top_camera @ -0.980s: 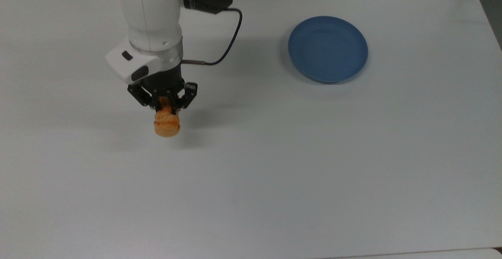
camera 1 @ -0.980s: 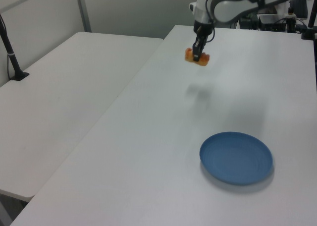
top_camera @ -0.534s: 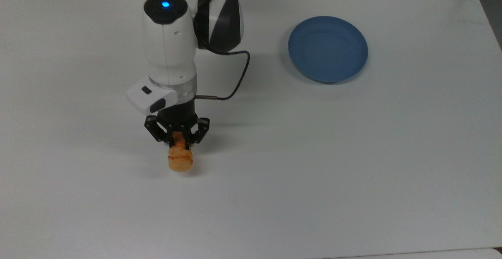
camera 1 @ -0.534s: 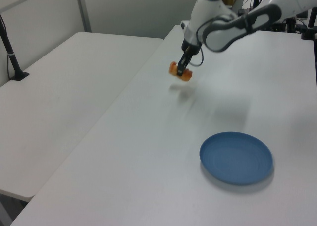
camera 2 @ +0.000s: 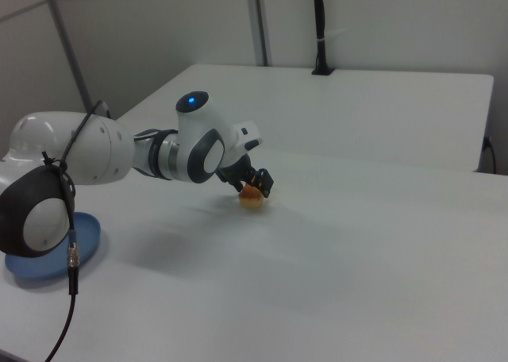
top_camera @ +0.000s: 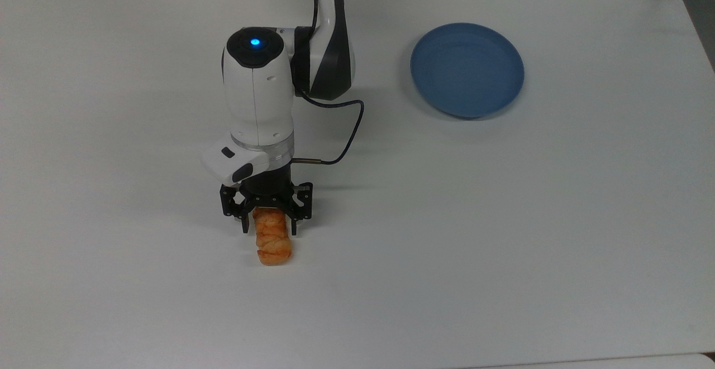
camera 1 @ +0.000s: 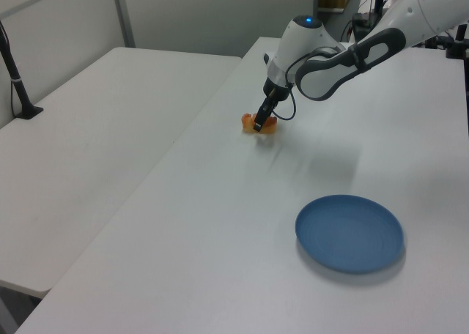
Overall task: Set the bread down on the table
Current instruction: 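Lower the held bread roll onto the bare table surface, then open the gripper and raise it away from the bread roll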
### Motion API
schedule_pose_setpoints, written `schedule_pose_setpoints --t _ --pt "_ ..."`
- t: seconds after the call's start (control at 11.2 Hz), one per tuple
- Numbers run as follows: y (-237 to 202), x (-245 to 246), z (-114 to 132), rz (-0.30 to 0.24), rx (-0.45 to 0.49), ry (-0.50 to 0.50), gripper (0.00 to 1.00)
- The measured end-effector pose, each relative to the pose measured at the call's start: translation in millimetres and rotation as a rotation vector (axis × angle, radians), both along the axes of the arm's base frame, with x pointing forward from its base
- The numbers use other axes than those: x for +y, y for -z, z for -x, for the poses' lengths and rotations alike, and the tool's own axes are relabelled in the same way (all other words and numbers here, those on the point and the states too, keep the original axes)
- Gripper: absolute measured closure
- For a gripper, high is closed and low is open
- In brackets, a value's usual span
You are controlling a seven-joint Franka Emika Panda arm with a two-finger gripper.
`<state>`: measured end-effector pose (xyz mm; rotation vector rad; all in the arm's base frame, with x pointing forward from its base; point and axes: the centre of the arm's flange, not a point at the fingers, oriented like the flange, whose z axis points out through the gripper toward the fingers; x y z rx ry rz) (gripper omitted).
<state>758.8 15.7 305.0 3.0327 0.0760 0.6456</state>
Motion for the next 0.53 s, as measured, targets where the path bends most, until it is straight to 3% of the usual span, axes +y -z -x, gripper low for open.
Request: schedule_pose_setpoints --t 0.09,0.27,0.53 --pt "1 0 0 0.000 0.001 0.001 0.14" --pt "-5 -1 -2 0.000 -0.010 0.001 0.00" --pt "-44 -2 -4 -0.001 -0.064 0.003 0.00"
